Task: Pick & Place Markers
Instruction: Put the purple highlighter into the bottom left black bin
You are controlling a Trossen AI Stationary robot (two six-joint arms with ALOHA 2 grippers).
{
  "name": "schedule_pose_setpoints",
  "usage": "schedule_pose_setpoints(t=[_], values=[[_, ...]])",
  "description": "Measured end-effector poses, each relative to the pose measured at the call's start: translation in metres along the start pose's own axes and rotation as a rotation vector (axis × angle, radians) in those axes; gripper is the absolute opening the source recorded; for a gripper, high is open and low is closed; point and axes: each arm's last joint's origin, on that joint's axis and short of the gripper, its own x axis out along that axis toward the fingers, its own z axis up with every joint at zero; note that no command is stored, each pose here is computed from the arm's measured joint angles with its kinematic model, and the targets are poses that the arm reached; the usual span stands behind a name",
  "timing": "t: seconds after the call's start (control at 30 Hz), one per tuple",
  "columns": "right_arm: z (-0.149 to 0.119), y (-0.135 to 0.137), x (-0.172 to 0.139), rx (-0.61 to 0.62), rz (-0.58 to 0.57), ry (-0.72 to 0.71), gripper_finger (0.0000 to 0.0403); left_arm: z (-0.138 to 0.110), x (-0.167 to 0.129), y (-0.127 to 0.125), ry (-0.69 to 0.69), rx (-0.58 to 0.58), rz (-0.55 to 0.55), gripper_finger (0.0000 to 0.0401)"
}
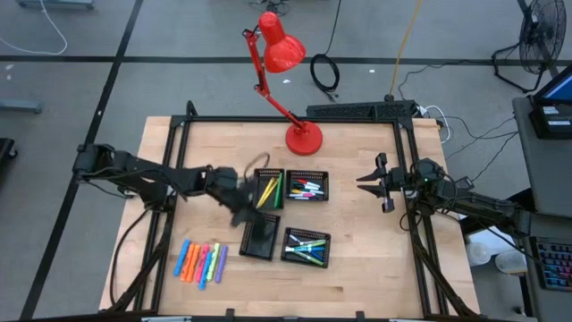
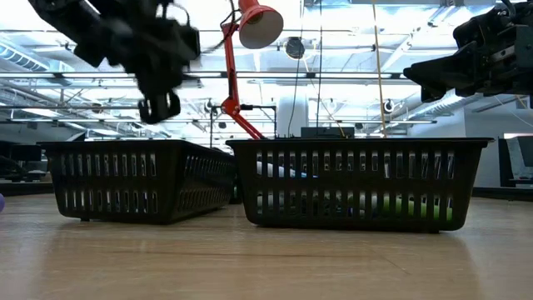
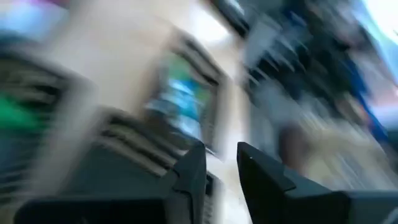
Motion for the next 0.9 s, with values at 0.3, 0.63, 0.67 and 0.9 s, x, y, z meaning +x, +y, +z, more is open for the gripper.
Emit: schedule_pose_setpoints(t=[0.3,0.63,0.67,0.9], values=[[0.0,0.0,0.0,0.0,0.0,0.0,0.0077,-0.035,0.019,-0.083,-0.131,0.55,-0.419,0.0093],[0.0,0.0,0.0,0.0,0.0,0.0,0.0077,-0.05,0.036,-0.126,0.121,0.093,0.221,0.0092],[0.0,0.0,0.0,0.0,0.0,0.0,0.0077,-0.053,0.038,-0.131,0.143,0.067,0.261,0.0092],[0.0,0.0,0.0,0.0,0.0,0.0,0.0077,-0.081,0.062,-0.172,0.247,-0.089,0.438,0.0092]])
